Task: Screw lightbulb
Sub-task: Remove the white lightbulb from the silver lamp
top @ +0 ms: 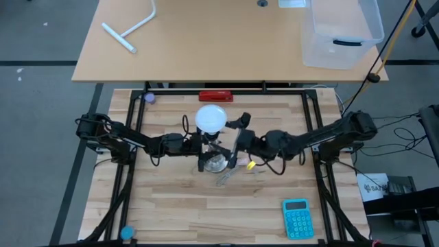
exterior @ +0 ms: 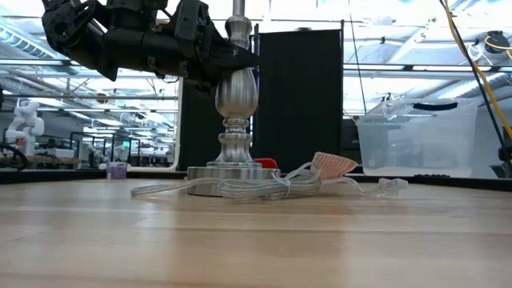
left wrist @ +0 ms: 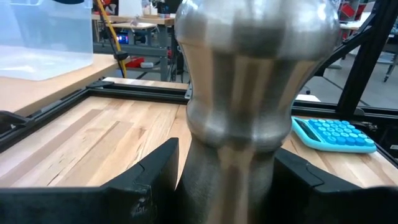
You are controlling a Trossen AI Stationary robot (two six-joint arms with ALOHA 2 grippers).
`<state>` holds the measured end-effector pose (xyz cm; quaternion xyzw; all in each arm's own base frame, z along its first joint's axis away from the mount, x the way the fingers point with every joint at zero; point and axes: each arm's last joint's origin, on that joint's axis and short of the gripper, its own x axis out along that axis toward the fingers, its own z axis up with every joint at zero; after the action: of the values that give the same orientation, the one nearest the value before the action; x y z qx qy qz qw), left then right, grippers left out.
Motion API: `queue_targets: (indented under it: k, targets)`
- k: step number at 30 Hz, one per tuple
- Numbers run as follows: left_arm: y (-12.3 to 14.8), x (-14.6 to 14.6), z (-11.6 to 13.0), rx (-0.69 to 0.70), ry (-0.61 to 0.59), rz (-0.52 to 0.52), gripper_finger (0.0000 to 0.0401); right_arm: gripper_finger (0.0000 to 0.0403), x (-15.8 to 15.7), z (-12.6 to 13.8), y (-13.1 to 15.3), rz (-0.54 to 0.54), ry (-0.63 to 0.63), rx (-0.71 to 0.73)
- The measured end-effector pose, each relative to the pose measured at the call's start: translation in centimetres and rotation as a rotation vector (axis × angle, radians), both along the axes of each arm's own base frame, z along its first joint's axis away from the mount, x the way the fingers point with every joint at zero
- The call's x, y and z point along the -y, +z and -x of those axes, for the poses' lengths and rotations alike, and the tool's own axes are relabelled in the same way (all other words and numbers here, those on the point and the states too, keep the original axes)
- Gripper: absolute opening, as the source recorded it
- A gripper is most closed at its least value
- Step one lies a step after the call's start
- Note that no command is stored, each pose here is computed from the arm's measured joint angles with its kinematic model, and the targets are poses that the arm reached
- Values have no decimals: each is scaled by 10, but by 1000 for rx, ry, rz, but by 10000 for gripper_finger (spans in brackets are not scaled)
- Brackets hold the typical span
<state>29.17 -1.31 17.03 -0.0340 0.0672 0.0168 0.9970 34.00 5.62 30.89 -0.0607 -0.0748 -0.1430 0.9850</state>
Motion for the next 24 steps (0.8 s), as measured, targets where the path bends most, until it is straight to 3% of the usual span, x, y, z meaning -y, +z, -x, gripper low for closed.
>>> queue_targets:
  k: [5, 12, 15, 24]
  targets:
    - [0, 0, 0, 0, 4, 6, 190, 352, 0, -13, 0, -17, -150, 32]
    - [0, 0, 0, 0, 8, 12, 190, 344, -1, -33, 5, 12, -144, 6]
    - [0, 0, 0, -1, 8, 13, 190, 307, -3, -38, 8, 14, -125, -10]
    - [0, 0, 0, -2, 10, 14, 190, 130, -2, -35, 13, 10, -110, -30]
